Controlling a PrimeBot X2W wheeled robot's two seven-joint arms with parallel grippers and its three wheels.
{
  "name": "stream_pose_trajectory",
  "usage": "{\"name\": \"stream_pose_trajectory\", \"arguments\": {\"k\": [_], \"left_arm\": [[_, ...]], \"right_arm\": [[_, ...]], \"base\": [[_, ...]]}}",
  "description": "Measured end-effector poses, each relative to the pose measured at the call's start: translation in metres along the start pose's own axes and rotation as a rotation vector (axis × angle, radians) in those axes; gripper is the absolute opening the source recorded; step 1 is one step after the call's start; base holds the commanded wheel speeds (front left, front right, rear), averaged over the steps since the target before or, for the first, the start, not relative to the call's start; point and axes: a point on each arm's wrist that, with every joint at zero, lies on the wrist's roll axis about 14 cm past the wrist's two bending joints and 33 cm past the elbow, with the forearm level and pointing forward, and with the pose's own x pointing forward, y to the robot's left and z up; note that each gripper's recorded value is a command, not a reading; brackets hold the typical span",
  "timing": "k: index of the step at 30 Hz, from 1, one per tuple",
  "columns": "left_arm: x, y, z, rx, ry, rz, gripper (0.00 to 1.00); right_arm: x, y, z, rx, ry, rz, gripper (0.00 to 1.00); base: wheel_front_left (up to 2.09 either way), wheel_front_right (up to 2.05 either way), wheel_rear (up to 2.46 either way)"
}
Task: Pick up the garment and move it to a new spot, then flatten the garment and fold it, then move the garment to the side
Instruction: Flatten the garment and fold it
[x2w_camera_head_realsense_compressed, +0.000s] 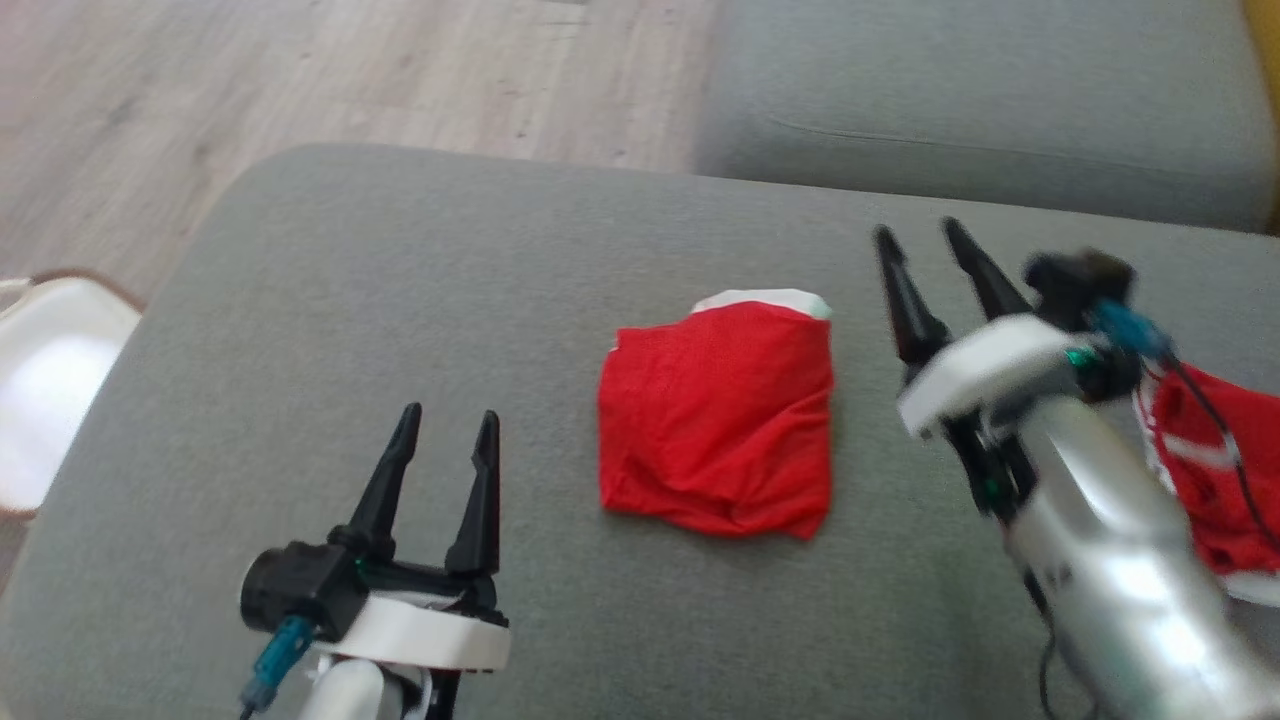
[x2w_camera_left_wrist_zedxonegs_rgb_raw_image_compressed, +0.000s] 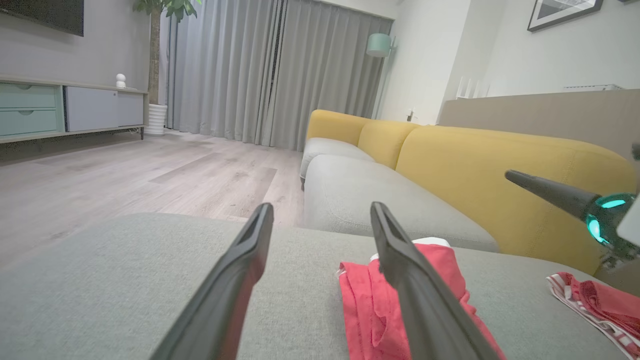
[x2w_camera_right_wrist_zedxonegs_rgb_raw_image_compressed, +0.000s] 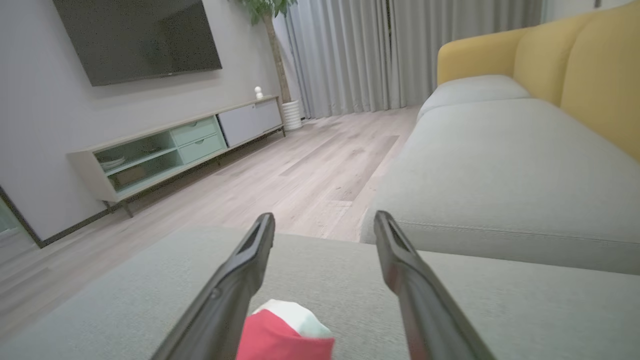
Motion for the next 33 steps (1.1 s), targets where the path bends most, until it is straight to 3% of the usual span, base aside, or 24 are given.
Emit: {"name": "stream_pose_trajectory", "arguments": {"k": [7, 11, 17, 24, 25, 26, 27, 33], "left_arm": [[0.011, -0.013, 0.002, -0.008, -0.010, -0.045, 1.00], [0.011, -0.021, -0.006, -0.016, 0.010, -0.068, 1.00], [0.011, -0.030, -0.014, -0.025, 0.035, -0.094, 1.00], [0.009, -0.027, -0.019, -0.028, 0.052, -0.087, 1.00], [0.008, -0.026, -0.020, -0.027, 0.056, -0.082, 1.00], [0.007, -0.025, -0.021, -0.027, 0.059, -0.077, 1.00], [0.006, -0.024, -0.022, -0.027, 0.063, -0.074, 1.00], [0.008, -0.012, -0.024, -0.017, 0.071, -0.036, 1.00]], "right_arm": [[-0.088, -0.038, -0.044, -0.004, -0.019, -0.207, 1.00], [-0.122, -0.045, -0.047, -0.018, -0.040, -0.267, 1.00], [-0.136, -0.044, -0.042, 0.013, -0.074, -0.286, 1.00], [-0.126, -0.039, -0.043, 0.009, -0.067, -0.260, 1.00], [-0.122, -0.038, -0.044, 0.006, -0.063, -0.250, 0.87], [-0.117, -0.036, -0.043, 0.002, -0.062, -0.238, 0.17], [-0.111, -0.033, -0.042, -0.005, -0.057, -0.222, 0.00], [-0.061, -0.008, -0.039, -0.050, -0.018, -0.097, 0.00]], "base": [[0.00, 0.00, 0.00], [0.00, 0.00, 0.00], [0.00, 0.00, 0.00], [0.00, 0.00, 0.00], [0.00, 0.00, 0.00], [0.00, 0.00, 0.00], [0.00, 0.00, 0.00], [0.00, 0.00, 0.00]]}}
